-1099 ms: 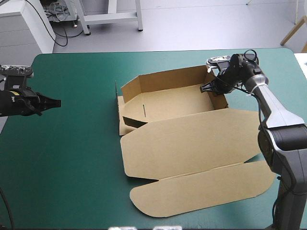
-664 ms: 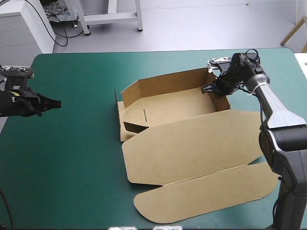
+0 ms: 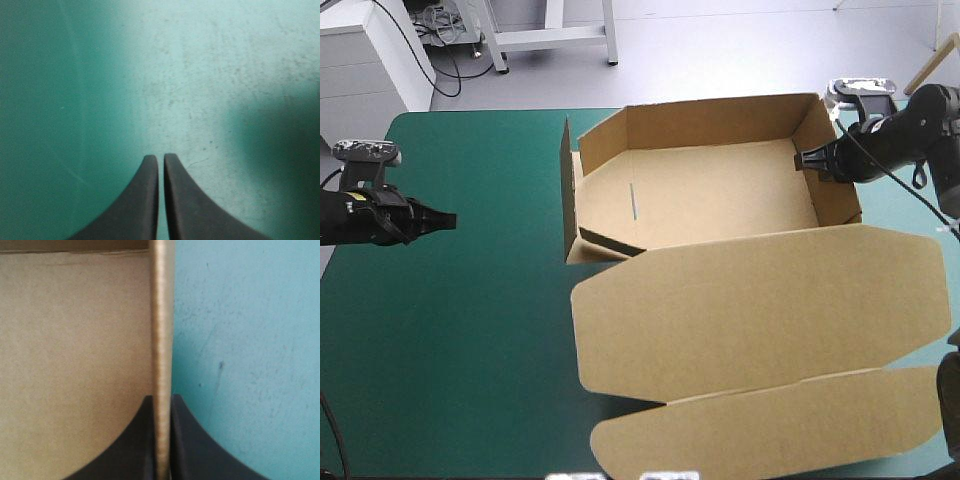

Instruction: Fold the box

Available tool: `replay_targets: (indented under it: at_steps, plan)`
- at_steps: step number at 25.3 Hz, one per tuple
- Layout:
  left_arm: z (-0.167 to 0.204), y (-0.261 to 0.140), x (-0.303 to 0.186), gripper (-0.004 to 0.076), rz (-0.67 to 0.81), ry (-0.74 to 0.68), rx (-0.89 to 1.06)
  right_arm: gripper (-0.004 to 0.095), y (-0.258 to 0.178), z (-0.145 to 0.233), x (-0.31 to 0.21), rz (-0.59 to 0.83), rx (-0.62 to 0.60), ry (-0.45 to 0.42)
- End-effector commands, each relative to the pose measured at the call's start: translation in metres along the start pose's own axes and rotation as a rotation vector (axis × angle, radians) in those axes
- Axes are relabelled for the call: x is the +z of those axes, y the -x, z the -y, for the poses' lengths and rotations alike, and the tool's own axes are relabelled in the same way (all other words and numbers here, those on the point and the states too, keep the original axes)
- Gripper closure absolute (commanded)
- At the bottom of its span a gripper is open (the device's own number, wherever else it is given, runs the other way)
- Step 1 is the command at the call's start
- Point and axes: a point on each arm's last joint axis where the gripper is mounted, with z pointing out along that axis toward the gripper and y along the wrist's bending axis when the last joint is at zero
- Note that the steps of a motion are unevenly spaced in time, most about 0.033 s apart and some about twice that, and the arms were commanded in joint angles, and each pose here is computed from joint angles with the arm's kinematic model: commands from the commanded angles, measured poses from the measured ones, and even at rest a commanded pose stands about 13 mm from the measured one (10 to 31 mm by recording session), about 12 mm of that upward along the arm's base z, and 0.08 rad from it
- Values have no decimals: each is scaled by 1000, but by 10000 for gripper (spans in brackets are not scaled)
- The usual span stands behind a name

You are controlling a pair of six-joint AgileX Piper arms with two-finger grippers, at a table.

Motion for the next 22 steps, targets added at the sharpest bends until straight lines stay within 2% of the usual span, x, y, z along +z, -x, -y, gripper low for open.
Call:
replay_targets:
  at_steps: [1, 3, 4, 5, 6, 8, 14, 22]
  plan:
    - [14, 10, -16, 612, 122, -104, 5, 928, -13, -7, -34, 92, 2, 15]
    - [19, 12, -17, 486, 150, -165, 31, 928, -20, -9, -49, 119, 4, 8]
    - [23, 14, -17, 377, 171, -205, 46, 927, -23, -12, -59, 145, -3, 5]
    - [25, 15, -18, 309, 183, -224, 53, 927, -25, -14, -66, 162, -3, 4]
    - [30, 16, -19, 182, 201, -271, 68, 928, -28, -17, -75, 182, 0, 8]
    - [44, 18, -19, 90, 215, -344, 71, 927, -32, -22, -86, 214, -3, 21]
    - [76, 17, -18, 90, 198, -452, 140, 927, -36, -30, -100, 256, 14, 69]
    - [86, 19, -20, 92, 223, -516, 119, 927, -33, -31, -96, 282, 30, 100]
